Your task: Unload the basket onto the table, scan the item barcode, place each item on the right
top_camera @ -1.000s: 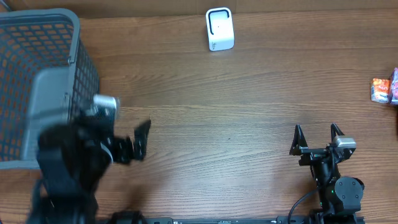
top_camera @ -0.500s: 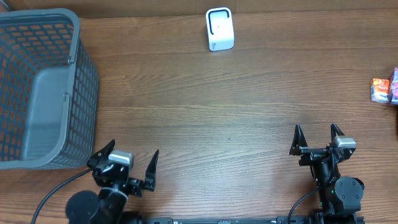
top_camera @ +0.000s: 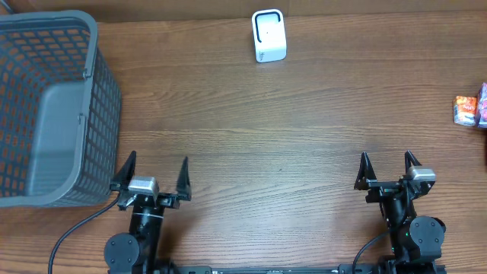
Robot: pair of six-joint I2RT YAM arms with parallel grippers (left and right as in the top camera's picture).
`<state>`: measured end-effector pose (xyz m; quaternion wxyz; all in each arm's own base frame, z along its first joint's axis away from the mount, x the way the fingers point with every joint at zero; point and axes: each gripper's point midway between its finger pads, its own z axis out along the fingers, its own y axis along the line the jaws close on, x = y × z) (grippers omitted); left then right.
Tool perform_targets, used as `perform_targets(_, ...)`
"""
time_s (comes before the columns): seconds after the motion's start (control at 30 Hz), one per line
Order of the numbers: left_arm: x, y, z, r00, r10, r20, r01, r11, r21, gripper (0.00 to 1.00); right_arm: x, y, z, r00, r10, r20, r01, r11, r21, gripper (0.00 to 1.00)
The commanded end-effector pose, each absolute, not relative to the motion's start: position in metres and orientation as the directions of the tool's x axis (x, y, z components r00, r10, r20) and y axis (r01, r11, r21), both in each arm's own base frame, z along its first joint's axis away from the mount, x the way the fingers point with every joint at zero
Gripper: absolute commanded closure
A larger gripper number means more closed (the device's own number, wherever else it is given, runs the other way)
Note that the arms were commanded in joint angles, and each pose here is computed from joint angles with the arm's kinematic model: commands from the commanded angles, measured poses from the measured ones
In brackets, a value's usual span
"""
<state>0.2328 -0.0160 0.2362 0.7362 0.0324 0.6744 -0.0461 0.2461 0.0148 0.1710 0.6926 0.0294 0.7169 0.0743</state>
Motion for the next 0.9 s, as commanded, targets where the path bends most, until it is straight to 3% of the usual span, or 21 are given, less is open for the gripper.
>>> perform_targets(0.0, 0.239, 0.01, 0.217, 0.094, -0.223, -0.97, -0.02, 0.974, -0.226, 0.0, 0.246, 0.015, 0.17, -0.032, 0.139, -0.99, -0.062, 0.988, 0.141, 0.0)
perform_targets(0.13, 0.243, 0.022, 0.197, 0.086, -0.323, -0.943, -0.091, 0.94, -0.33, 0.0, 0.246, 0.015, 0.17, -0.032, 0.139, -0.99, -0.062, 0.988, 0.141, 0.0)
perform_targets(0.3, 0.245, 0.025, 0.183, 0.073, -0.33, -0.941, -0.109, 0.935, -0.336, 0.0, 0.246, 0.015, 0.17, -0.032, 0.139, -0.99, -0.062, 0.988, 0.141, 0.0)
perform_targets(0.5, 0.244, 0.029, 0.197, 0.137, -0.324, -0.936, -0.111, 0.934, -0.339, 0.0, 0.246, 0.015, 0.17, -0.032, 0.139, -0.99, -0.062, 0.988, 0.141, 0.0)
perform_targets(0.73, 0.244, 0.029, 0.16, -0.01, -0.307, -0.952, -0.161, 0.94, -0.302, 0.0, 0.246, 0.015, 0.17, -0.032, 0.139, -0.99, -0.062, 0.988, 0.141, 0.0)
perform_targets(0.87, 0.245, 0.024, 0.157, -0.041, -0.227, -0.973, -0.136, 0.966, -0.22, 0.0, 0.246, 0.015, 0.17, -0.032, 0.139, -0.99, -0.062, 0.988, 0.141, 0.0)
